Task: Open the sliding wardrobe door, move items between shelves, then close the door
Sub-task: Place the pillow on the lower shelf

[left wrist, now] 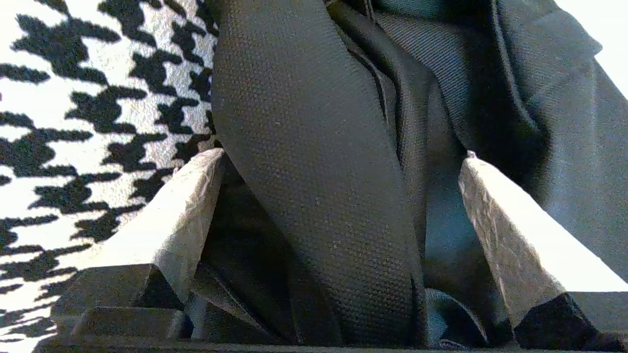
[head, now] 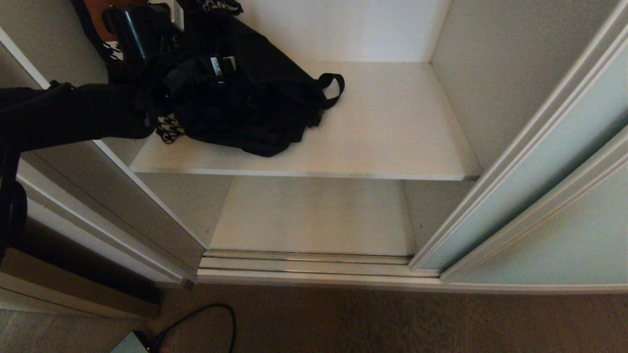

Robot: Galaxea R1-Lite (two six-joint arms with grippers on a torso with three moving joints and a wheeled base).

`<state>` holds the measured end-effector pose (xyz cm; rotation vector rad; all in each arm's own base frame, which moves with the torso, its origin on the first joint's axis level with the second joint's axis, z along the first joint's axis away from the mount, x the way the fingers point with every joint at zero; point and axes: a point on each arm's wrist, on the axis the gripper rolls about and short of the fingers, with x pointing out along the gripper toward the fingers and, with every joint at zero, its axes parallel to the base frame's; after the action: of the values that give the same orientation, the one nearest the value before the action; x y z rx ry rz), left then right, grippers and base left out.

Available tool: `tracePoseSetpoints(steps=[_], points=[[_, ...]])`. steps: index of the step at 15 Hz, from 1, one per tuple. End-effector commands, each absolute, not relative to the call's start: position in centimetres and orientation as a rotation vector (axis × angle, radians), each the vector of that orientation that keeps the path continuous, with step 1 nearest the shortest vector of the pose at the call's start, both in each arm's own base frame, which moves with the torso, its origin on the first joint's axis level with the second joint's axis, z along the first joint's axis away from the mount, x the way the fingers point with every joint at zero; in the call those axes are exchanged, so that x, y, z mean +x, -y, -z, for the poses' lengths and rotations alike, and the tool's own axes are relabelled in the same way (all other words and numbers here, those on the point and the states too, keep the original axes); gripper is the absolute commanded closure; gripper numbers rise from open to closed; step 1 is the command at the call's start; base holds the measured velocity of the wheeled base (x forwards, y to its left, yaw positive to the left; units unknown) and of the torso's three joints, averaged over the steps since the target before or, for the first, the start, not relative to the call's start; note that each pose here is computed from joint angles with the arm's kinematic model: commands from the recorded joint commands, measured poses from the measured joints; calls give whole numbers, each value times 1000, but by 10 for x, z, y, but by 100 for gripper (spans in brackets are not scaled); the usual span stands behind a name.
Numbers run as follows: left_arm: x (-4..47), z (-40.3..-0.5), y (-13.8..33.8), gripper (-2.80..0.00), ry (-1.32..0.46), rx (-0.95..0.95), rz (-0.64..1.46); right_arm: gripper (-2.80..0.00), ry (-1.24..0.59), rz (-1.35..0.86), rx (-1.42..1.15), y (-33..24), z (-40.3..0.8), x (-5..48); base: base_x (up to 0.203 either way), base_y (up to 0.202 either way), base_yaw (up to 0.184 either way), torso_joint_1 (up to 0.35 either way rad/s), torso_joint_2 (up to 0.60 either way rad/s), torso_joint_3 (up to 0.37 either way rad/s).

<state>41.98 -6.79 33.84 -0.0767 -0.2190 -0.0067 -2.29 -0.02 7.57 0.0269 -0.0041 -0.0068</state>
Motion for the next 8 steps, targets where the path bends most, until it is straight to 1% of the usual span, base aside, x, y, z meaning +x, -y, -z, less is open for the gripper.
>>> tracePoseSetpoints(steps=[1,7,8], points=[[420,-338,68,-280,218,-83,3,0,6,6,27,0,-76,-23,0,0,0,0,0,0],[419,-338,68,-280,212,-98,3,0,6,6,28,0,-76,-23,0,0,0,0,0,0],[419,-338,68,-115,211,-98,3,0,6,6,28,0,-76,-23,0,0,0,0,0,0]])
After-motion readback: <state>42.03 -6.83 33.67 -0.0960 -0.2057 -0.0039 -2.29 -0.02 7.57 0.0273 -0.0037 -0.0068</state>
